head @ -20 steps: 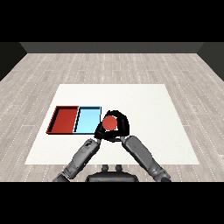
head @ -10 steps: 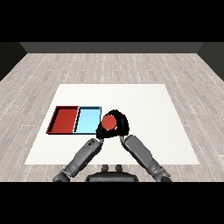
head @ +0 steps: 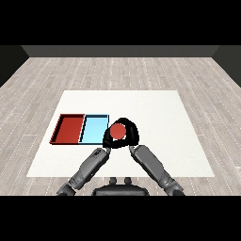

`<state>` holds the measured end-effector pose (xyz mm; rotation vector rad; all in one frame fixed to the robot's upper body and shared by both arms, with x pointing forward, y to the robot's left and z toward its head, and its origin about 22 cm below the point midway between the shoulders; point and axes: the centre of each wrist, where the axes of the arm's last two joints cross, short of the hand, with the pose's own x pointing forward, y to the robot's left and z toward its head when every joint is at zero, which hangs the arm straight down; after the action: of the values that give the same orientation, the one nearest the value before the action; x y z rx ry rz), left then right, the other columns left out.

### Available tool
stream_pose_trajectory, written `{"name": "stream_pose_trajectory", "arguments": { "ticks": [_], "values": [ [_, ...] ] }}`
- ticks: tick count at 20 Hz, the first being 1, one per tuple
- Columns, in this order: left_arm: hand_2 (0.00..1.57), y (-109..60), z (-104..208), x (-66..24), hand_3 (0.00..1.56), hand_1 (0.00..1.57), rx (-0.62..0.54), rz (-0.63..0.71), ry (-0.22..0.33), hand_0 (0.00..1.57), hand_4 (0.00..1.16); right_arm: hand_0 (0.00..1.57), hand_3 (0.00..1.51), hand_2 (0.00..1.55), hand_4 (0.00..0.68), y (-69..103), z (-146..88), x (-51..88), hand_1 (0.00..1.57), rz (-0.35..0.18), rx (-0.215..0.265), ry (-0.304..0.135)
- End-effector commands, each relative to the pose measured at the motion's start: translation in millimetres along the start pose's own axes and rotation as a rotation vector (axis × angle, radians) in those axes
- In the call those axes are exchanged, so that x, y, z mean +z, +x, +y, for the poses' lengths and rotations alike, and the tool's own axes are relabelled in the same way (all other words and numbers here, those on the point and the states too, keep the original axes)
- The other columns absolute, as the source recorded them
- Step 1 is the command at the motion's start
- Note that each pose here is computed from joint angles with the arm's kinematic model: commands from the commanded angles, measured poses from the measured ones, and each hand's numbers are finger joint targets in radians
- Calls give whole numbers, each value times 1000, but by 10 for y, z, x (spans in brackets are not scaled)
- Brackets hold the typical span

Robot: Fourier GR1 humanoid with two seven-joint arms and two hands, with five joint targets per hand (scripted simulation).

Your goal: Pick the red can and put it in the red box

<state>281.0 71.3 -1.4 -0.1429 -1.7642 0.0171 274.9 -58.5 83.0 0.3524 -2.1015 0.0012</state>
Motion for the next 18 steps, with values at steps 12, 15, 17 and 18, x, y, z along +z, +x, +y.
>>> {"name": "stream_pose_trajectory", "arguments": {
  "ticks": [12,15,17,18],
  "values": [
    [1571,74,-101,-47,1507,1571,18,-129,57,1571,1141,0,0,0,0,72,-57,34,0,108,88,6],
    [1571,-39,111,-52,1495,1571,-11,-116,49,1571,1133,0,0,0,0,63,17,31,0,116,67,-16],
    [1571,114,-68,-95,1495,1571,-2,-146,59,1571,1133,0,0,0,0,-200,63,-74,0,134,84,-6],
    [1571,106,-34,93,1497,1571,2,-138,59,1571,1136,0,0,0,0,30,-12,-118,0,130,78,-23]
  ]
}}
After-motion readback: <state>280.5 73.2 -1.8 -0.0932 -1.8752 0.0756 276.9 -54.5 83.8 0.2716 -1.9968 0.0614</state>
